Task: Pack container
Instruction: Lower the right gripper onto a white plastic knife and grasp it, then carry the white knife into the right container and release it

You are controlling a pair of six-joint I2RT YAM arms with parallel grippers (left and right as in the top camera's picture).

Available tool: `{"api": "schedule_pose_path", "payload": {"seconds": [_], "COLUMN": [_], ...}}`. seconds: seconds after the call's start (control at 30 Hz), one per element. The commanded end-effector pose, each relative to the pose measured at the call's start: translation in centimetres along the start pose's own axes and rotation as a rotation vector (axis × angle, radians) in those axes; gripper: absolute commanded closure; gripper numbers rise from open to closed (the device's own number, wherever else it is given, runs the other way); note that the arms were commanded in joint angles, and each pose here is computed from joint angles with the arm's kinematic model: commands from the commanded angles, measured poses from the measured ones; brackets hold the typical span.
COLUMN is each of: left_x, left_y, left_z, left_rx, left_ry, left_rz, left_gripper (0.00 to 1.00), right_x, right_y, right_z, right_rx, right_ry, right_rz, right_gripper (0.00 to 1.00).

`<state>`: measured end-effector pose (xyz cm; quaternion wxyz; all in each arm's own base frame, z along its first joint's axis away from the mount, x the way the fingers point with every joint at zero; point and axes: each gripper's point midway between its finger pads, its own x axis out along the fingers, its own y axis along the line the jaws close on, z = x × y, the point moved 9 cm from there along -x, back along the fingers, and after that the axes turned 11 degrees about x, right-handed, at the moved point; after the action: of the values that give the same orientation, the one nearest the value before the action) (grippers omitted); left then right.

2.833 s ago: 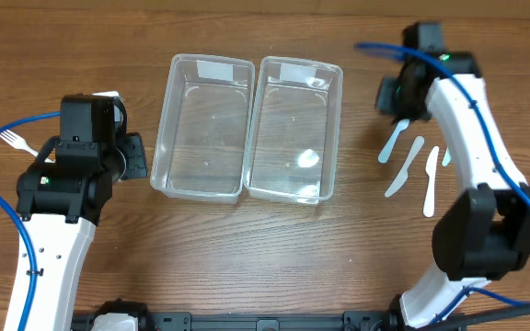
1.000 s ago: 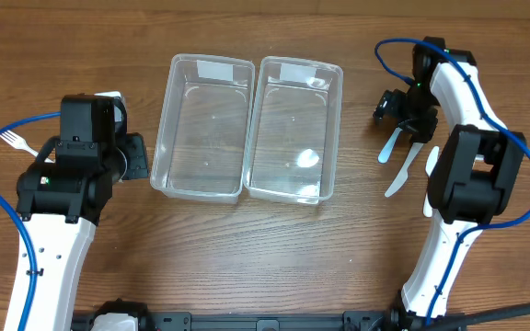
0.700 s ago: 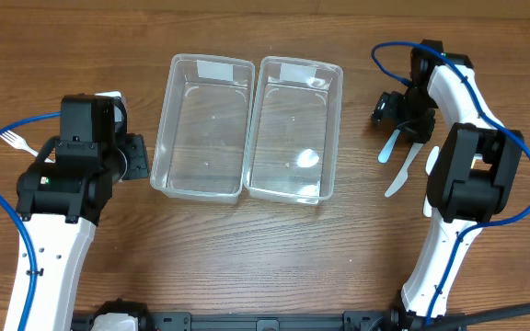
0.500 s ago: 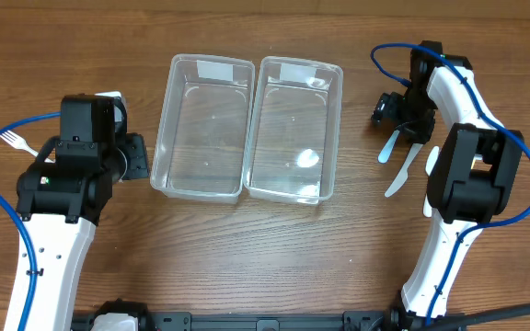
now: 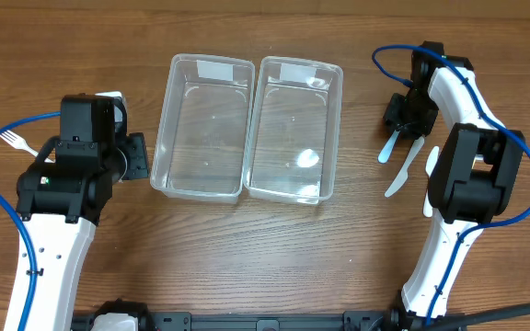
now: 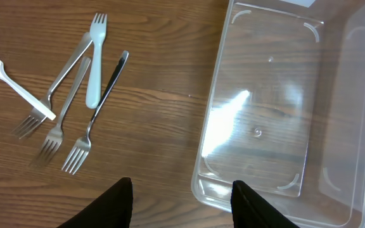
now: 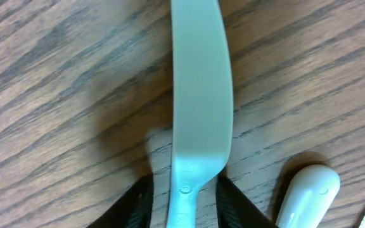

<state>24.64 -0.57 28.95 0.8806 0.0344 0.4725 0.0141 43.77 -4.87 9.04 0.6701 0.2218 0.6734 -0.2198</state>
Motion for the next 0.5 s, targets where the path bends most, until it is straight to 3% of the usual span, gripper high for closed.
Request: {"api": "schedule_pose_path", "payload": {"seconds": [0.0,0.2,0.47], "left_x": [-0.59,-0.59,-0.6], "left_y": [0.05,0.06,0.05], "left_z": [0.6,0.61,0.65], "left_rx": [0.004,0.004,0.004], "left_ry": [-0.026,-0.027,-0.03], "left_rz": [-0.007,-0.006,-0.007], "left_gripper": [0.5,0.49,0.5], "right_x": [1.27,1.27,1.25], "right_y": [0.23,0.23,0.2], "right_z": [-0.6,-0.6,-0.64], "right_rx": [-0.004,-0.005,-0.005], "right_ry": [0.043,0.042,0.045], "right_rz": [0.018,0.018,0.016], "right_gripper": [0.71,0.9,0.96]}}
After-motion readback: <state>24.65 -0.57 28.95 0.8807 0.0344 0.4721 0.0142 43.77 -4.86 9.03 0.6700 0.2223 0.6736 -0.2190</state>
